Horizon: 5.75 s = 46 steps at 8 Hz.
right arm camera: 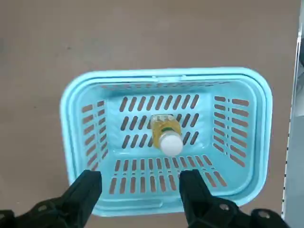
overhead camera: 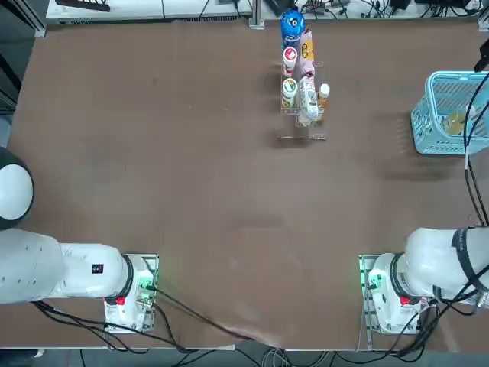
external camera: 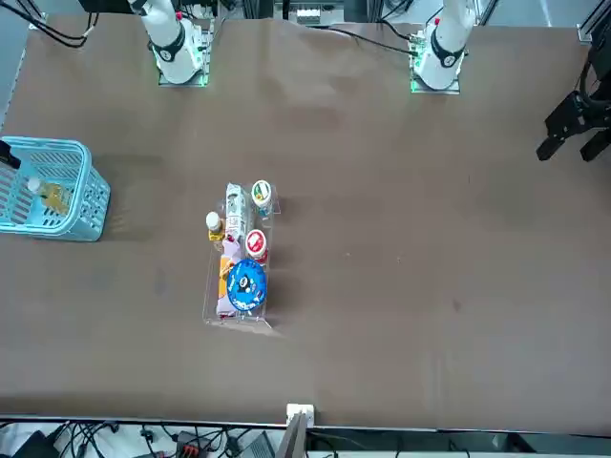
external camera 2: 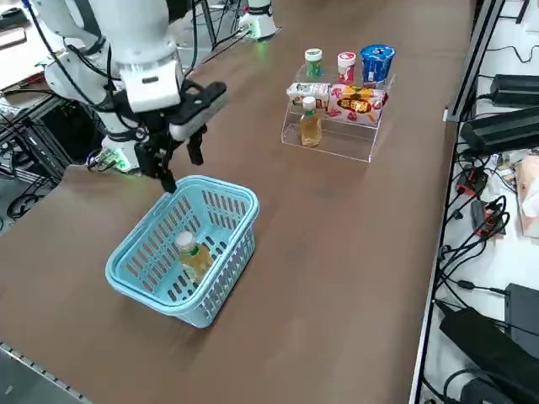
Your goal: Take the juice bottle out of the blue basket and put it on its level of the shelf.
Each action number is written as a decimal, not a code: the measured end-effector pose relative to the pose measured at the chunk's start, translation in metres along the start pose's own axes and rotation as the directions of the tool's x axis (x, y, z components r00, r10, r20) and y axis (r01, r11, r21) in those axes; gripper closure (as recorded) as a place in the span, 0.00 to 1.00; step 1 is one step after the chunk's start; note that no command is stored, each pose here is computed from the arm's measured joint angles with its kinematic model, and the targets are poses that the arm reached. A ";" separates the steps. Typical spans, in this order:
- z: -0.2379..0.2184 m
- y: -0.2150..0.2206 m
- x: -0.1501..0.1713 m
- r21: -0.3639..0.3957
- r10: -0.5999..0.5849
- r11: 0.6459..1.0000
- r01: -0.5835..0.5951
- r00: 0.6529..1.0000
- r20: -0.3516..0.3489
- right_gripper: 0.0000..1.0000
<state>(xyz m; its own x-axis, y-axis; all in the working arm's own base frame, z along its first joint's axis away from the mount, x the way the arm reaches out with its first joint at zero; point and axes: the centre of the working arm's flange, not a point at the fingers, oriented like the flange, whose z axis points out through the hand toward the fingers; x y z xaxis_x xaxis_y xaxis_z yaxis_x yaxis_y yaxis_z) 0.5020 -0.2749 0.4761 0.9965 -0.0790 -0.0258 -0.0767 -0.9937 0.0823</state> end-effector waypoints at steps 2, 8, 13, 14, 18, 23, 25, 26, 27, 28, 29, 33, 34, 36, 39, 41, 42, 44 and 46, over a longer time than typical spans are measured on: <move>0.031 0.013 -0.003 0.022 -0.016 1.000 0.016 1.000 0.012 0.00; 0.095 0.041 0.007 0.059 -0.069 0.996 0.069 0.998 -0.006 0.00; 0.107 0.041 0.012 0.066 -0.060 0.996 0.061 0.998 -0.019 0.00; 0.110 0.041 0.013 0.065 -0.060 0.996 0.061 0.998 -0.019 0.00; 0.131 0.043 0.016 0.066 -0.057 0.996 0.057 0.998 -0.012 0.00; 0.149 0.046 0.015 0.083 -0.046 0.996 0.045 0.999 0.008 0.01; 0.153 0.045 0.015 0.097 -0.036 0.995 0.035 0.999 0.008 0.01; 0.155 0.045 0.015 0.098 -0.036 0.995 0.035 0.999 0.010 0.02; 0.157 0.045 0.016 0.100 -0.036 0.994 0.035 0.999 0.013 0.04; 0.159 0.044 0.016 0.101 -0.037 0.994 0.035 0.999 0.016 0.07; 0.162 0.044 0.016 0.103 -0.037 0.994 0.035 0.999 0.020 0.09; 0.171 0.043 0.016 0.110 -0.038 0.993 0.034 0.999 0.033 0.16; 0.172 0.043 0.016 0.111 -0.039 0.993 0.034 0.999 0.035 0.17; 0.173 0.043 0.016 0.111 -0.039 0.993 0.035 0.999 0.035 0.17; 0.175 0.043 0.016 0.109 -0.039 0.993 0.035 0.999 0.033 0.19; 0.176 0.043 0.016 0.111 -0.039 0.993 0.034 0.999 0.036 0.19; 0.177 0.043 0.016 0.112 -0.039 0.993 0.034 0.999 0.037 0.19; 0.178 0.043 0.016 0.112 -0.039 0.993 0.034 0.999 0.038 0.17; 0.179 0.044 0.015 0.113 -0.035 0.993 0.031 0.999 0.040 0.16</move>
<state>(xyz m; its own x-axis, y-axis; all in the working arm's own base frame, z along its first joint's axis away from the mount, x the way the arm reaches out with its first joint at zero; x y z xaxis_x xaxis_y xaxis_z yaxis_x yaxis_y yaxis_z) 0.5079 -0.3344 0.3010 0.9965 -0.0470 -0.0685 -0.0493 -0.9983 -0.0314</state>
